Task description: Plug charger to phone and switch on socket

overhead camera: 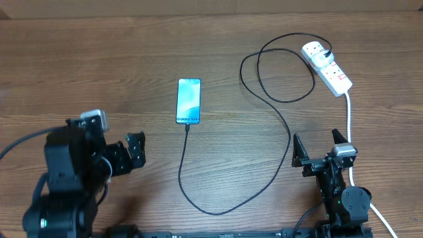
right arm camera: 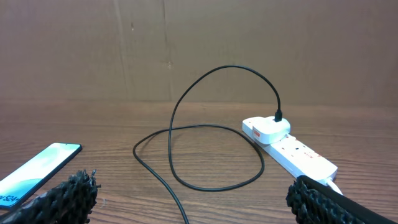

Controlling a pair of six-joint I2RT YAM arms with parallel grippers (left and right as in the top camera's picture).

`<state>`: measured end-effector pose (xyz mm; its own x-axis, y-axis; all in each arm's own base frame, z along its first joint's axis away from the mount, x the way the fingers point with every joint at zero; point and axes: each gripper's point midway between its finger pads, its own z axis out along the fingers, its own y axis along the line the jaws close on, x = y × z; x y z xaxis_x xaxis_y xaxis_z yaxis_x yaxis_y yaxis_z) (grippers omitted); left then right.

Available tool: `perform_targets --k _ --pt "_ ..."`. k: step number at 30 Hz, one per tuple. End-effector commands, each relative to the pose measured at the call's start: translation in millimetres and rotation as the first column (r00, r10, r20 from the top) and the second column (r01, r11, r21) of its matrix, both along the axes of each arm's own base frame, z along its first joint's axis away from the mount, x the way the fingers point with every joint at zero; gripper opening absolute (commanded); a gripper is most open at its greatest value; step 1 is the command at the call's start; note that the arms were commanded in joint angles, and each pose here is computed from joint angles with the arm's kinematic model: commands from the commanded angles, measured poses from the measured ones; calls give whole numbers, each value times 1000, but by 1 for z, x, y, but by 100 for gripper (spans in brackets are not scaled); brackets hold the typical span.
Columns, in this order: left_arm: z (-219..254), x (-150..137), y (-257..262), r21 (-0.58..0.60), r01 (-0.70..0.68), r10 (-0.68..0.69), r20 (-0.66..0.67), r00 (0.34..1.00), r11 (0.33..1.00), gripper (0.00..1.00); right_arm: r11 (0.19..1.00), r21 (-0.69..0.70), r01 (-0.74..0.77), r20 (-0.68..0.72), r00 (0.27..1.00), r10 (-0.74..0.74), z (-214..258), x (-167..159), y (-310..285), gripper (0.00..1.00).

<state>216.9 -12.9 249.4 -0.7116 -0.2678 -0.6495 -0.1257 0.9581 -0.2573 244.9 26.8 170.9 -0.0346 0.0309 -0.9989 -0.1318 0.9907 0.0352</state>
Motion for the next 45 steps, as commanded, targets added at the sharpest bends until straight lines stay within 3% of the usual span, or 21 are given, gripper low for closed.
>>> perform_targets --k 1,10,20,29,45 --pt "-1 -1 -6 10 65 -66 13 998 998 100 1000 4 1 9 1000 -1 0 0 0 100" --pt "-3 -9 -12 -9 89 -89 39 995 996 100 1000 4 2 9 1000 -2 0 0 0 100" --pt "-15 -31 -14 21 90 -93 256 962 996 100 1000 4 1 9 1000 -1 0 0 0 100" --pt "-11 -21 -35 47 230 -230 392 891 972 100 1000 4 1 9 1000 -1 0 0 0 100" --pt "-19 -6 -27 99 176 -201 543 815 979 100 1000 4 1 9 1000 -1 0 0 0 100"
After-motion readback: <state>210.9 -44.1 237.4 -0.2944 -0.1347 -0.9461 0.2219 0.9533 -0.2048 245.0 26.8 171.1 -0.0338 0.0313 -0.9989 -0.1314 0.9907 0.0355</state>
